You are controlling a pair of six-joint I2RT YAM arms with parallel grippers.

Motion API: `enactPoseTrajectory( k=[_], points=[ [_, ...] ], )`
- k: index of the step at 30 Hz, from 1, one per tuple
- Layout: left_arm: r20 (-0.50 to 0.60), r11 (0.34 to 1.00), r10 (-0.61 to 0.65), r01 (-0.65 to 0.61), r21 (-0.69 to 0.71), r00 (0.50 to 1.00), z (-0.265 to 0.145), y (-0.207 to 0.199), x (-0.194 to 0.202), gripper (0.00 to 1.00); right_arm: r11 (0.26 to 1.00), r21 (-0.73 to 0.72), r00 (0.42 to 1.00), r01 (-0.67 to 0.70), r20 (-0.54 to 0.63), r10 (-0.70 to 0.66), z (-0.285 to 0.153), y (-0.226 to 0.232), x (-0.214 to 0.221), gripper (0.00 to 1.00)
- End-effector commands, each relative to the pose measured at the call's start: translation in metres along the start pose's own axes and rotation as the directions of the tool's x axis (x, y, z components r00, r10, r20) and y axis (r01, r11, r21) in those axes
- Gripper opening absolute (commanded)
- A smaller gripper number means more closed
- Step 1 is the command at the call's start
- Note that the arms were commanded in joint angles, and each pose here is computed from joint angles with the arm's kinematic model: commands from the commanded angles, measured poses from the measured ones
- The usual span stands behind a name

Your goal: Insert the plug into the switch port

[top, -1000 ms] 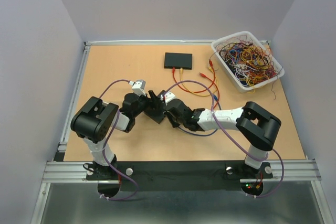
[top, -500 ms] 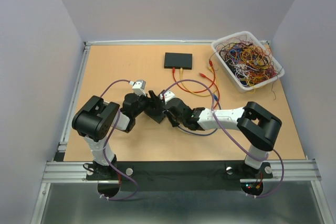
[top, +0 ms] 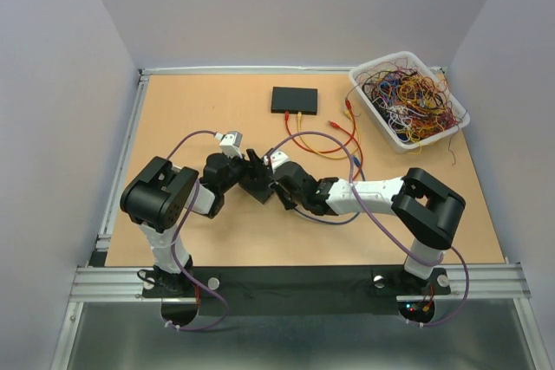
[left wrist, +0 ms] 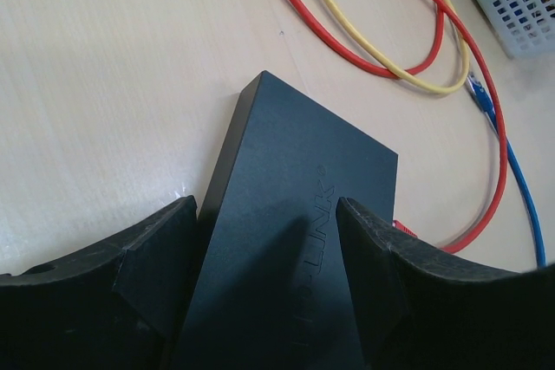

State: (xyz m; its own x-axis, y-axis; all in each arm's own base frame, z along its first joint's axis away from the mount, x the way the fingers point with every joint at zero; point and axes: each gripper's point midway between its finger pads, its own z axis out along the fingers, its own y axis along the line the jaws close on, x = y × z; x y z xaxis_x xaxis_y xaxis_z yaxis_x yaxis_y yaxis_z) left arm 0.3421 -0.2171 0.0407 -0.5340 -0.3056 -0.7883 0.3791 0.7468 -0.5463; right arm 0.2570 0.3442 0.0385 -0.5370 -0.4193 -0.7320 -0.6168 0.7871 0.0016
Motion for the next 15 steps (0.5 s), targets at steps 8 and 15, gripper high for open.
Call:
enactPoseTrajectory(
  k=[8, 15],
  points=[
    [-0.08, 0.999, -0.003, 0.006, 0.037, 0.997, 0.002, -0.003, 0.019, 0.74, 1.0, 0.003, 0.994, 0.031, 0.109, -0.031, 0.008, 0.003, -0.03, 0.0],
    [-0.084, 0.999, 0.0, 0.004, 0.044, 0.996, 0.003, -0.004, 0.02, 0.74, 0.999, 0.0, 0.993, 0.042, 0.109, -0.042, 0.017, 0.005, -0.028, 0.0]
  ],
)
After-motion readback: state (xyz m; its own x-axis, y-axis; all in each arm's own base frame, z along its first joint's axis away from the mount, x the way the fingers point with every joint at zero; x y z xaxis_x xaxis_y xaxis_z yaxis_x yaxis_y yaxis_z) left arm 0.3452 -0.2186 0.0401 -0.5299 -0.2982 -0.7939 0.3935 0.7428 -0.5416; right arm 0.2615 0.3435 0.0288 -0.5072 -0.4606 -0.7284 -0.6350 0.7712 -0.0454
